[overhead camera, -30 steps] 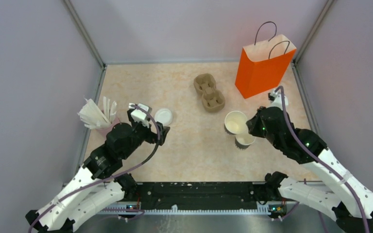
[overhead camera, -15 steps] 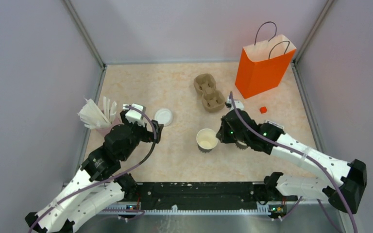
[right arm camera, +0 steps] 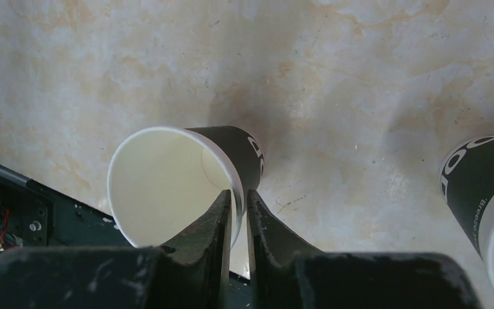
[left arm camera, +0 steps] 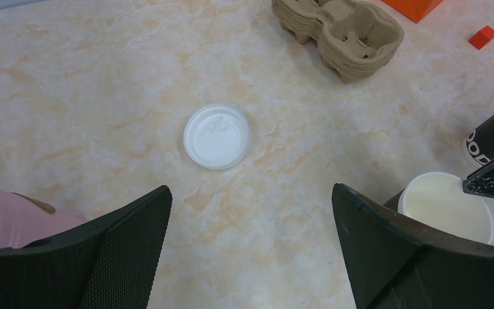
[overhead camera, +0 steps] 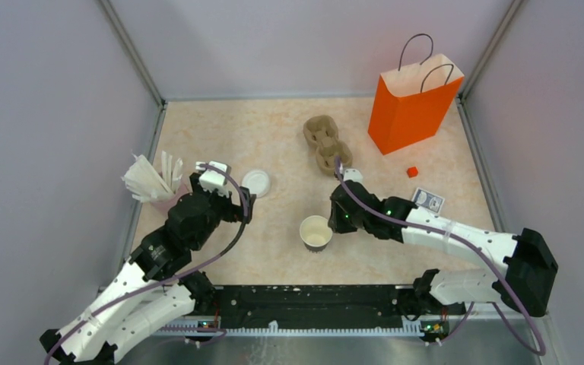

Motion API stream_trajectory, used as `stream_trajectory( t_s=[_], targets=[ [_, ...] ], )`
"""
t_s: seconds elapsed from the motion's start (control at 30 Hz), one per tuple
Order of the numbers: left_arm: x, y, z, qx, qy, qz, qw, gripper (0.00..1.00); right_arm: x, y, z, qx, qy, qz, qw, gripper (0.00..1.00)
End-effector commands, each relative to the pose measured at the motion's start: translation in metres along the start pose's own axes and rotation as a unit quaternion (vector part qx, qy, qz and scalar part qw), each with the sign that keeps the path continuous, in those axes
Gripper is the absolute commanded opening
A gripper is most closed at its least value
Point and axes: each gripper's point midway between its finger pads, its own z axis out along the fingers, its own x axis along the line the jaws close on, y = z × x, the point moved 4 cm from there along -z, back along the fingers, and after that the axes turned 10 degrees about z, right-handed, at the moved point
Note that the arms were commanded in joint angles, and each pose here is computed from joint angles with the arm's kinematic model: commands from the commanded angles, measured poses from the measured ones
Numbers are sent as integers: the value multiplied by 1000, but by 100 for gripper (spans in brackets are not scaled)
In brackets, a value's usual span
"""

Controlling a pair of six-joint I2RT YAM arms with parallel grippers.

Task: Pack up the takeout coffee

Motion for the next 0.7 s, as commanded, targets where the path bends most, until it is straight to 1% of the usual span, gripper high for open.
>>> stream_trajectory(
  t_s=[0.0,0.07,0.1,0.2,0.3,0.33,0.43,0.5,0.6,0.67],
  targets=[
    [-3,-1,5,0,0,-5,1000,99,11,14,-11,-36,23,6,999,20],
    [-5,-2,9,8,-4,-3,1000,99,13,20,-20,-44,28,6,999,29],
    [-6,-3,10,12,-7,-3,1000,99,13,22,-24,-48,29,5,998,31],
    [-13,-7,19,38,-15,-6,999,99,15,29,-41,-67,50,7,996,32],
    [-24,-12,32,75,-32,-7,997,99,16,33,-59,-86,86,-1,993,32],
    [-27,-14,37,90,-32,-7,995,99,16,35,-66,-97,100,-2,990,33],
    [-29,-13,52,131,-22,6,991,97,13,34,-84,-124,149,-8,981,47],
    [-32,-11,65,150,-24,16,988,94,11,34,-100,-149,187,-8,971,54],
    [-33,-6,87,168,-38,8,985,90,6,34,-115,-180,224,-8,958,70],
    [-25,-7,102,184,-32,-1,982,87,1,34,-121,-197,235,-7,952,76]
  ],
)
